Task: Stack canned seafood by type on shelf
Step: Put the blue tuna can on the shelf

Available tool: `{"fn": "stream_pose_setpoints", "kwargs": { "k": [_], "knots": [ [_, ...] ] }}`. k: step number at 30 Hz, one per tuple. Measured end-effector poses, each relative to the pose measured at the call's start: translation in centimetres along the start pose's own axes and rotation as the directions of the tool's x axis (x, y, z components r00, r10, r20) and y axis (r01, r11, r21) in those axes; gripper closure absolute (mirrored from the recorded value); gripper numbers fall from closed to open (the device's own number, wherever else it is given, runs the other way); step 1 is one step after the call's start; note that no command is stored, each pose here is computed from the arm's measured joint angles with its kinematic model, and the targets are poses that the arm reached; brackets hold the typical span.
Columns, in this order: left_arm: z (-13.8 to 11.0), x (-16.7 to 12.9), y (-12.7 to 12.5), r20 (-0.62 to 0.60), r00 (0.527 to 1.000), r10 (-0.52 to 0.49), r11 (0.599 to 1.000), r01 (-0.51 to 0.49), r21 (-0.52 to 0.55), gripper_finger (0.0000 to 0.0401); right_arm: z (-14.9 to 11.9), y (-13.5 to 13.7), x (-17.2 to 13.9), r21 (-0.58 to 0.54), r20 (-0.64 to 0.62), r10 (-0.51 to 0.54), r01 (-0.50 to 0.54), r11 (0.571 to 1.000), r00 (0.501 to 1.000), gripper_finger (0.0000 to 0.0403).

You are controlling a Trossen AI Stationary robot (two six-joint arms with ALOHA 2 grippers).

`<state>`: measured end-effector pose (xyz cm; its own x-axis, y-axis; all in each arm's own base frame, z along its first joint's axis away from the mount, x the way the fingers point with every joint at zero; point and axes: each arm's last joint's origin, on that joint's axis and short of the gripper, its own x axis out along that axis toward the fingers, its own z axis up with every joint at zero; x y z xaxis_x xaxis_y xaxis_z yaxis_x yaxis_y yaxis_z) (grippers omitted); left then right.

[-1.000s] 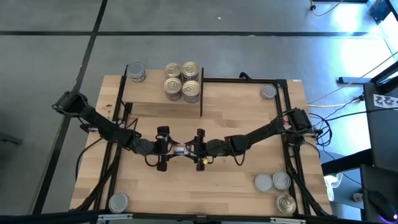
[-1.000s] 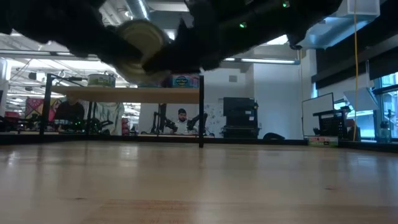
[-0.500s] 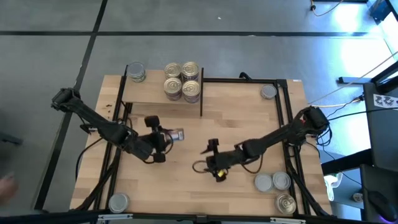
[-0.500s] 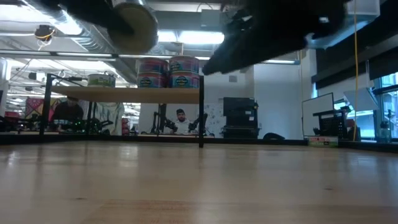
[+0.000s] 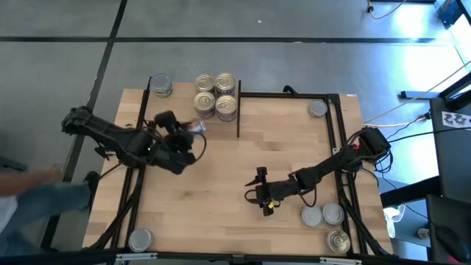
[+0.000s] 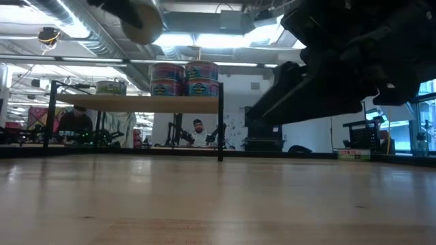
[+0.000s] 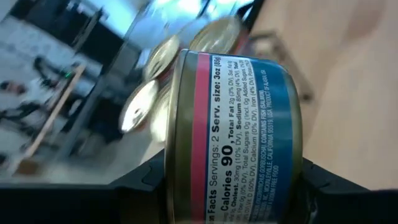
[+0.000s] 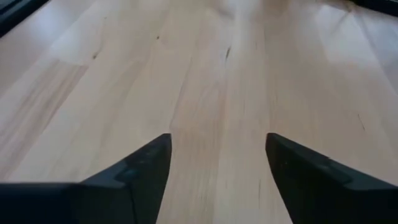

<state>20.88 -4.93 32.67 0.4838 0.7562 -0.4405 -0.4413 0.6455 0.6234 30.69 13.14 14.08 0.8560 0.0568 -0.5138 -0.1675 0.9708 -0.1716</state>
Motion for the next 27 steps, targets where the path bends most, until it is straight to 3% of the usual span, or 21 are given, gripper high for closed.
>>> {"fn": "stream_pose_setpoints", "kwargs": {
  "k": [7,17,27],
  "knots": [
    [-1.8,0.8,2.4,-0.207,0.976,0.074,0.997,-0.074,0.009,0.0221,0.0,0.0,0.0,-0.029,0.000,0.001,-0.001,1.000,1.000,0.0154],
    [-4.0,5.2,3.7,-0.401,0.898,0.178,0.982,-0.188,0.015,0.0221,0.3,0.0,0.0,-0.015,0.030,-0.007,0.007,1.000,1.000,0.0155],
    [-5.1,10.0,3.8,-0.436,0.888,0.149,0.989,-0.125,0.083,0.0221,0.3,0.0,0.0,-0.031,0.029,-0.011,0.012,0.999,1.000,0.0155]
  ]
}}
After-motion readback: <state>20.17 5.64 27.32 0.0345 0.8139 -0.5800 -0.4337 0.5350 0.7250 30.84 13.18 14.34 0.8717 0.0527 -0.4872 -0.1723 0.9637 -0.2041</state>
